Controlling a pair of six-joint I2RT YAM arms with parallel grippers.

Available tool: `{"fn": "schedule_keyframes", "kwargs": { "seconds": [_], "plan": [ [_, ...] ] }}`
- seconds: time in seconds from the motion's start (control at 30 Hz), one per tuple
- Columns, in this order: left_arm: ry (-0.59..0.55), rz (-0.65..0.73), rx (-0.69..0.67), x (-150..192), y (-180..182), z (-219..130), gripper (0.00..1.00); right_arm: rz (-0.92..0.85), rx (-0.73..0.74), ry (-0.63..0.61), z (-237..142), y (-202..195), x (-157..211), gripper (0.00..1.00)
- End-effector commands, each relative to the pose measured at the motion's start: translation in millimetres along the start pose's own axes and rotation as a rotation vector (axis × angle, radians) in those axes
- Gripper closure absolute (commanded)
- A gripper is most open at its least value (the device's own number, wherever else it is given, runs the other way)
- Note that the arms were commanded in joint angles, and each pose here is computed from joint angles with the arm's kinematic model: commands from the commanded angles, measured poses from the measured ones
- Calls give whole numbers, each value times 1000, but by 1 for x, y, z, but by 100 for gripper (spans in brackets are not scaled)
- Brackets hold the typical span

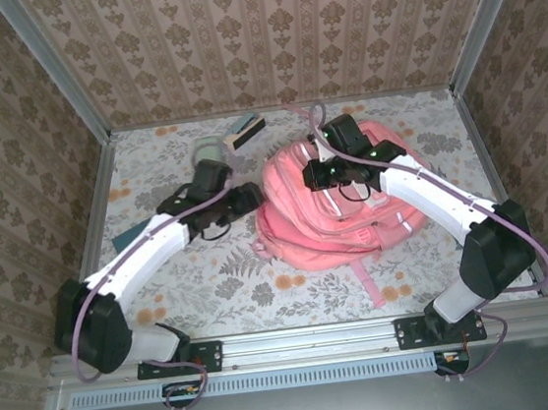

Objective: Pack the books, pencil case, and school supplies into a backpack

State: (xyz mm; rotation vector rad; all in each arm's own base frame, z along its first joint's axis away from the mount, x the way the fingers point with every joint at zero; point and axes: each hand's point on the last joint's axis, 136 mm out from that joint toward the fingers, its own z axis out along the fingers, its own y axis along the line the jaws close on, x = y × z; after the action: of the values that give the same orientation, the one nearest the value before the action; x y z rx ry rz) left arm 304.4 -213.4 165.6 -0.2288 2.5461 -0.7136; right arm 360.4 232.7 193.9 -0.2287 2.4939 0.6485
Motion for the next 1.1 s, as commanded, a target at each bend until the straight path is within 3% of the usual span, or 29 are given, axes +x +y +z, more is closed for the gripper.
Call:
{"fn": "schedule_keyframes", "kwargs": {
  "seconds": [0.0,0.1,0.2,0.6,0.77,0.8,0.83,1.07],
  "plan": [
    [4,4,-109,-2,43,-18,22,-36,85,17,14,-15,9,83],
    [-62,-66,-175,-26,85,-38,21,-54,93,32,21,-12,14,66],
    [-104,-148,-220,-45,123,-47,21,-72,93,22,23,-5,12,57],
    [-123,-342,-363,-104,233,-23,21,-145,17,20,28,49,17,42],
    [-80,-415,-424,-102,279,-11,21,-158,-7,18,26,63,19,37],
    [-71,-430,-433,-99,288,-8,21,-158,-9,18,26,65,20,29],
    [-64,-442,-439,-96,294,-6,22,-159,-11,17,25,67,20,28],
    [-4,-494,-368,-76,292,25,24,-169,-18,30,28,72,26,26]
  ]
}}
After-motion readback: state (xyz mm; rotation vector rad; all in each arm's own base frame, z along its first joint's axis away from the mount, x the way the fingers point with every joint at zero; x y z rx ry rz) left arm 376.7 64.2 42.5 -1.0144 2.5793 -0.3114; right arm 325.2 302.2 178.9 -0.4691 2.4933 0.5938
